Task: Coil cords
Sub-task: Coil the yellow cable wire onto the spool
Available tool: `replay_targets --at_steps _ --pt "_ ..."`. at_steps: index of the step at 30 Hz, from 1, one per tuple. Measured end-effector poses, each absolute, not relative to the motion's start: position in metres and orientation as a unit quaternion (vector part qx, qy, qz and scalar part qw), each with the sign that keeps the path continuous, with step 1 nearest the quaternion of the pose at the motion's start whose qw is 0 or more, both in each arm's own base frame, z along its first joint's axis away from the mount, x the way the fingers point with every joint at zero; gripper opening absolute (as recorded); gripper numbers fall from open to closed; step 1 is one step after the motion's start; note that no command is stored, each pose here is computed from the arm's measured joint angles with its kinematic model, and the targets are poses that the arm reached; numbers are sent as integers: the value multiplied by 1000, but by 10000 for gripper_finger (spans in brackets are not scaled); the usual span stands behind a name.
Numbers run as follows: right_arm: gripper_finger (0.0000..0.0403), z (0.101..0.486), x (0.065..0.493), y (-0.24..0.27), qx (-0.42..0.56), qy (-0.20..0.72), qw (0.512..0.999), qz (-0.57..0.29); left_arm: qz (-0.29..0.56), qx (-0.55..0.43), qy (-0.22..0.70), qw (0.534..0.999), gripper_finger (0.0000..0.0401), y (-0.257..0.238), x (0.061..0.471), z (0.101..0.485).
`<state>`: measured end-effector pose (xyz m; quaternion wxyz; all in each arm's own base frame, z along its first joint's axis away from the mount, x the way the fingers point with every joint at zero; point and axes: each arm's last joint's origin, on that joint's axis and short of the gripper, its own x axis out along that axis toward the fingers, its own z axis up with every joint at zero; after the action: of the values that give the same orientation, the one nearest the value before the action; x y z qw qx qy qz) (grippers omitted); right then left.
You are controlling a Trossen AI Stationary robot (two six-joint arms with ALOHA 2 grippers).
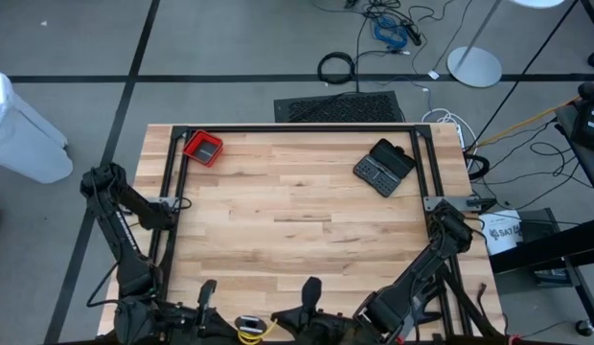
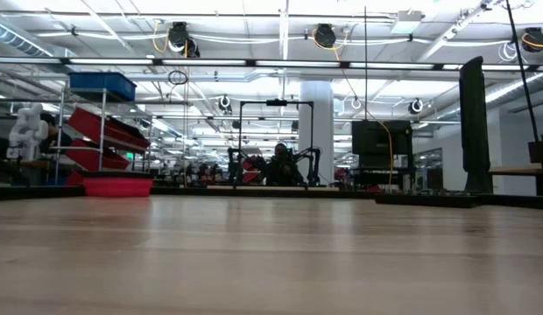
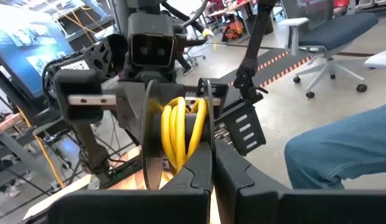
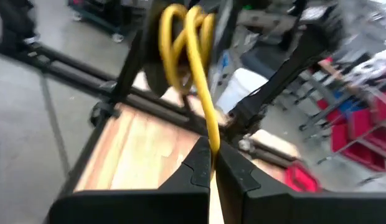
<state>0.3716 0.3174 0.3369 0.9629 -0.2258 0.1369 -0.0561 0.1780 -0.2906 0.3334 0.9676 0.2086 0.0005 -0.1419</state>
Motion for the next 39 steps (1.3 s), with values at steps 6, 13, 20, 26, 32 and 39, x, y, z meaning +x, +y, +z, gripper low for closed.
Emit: replay_targets --at_steps 6,13,20,26,32,39 --pt "0 331 378 308 -212 163 963 -42 -141 208 0 968 2 -290 179 333" --pt "12 330 380 306 -190 169 967 -27 -143 208 -1 968 2 -290 179 334" --pt "44 326 378 308 -197 188 962 17 -145 203 -5 969 2 -291 179 335" --pt "82 324 374 311 -207 196 958 23 -145 203 -5 968 2 -290 179 335" --pt "114 331 362 316 -220 199 954 36 -159 204 -5 966 2 -291 178 334" --pt "125 349 329 315 -182 234 954 44 -187 196 -14 962 2 -293 177 336"
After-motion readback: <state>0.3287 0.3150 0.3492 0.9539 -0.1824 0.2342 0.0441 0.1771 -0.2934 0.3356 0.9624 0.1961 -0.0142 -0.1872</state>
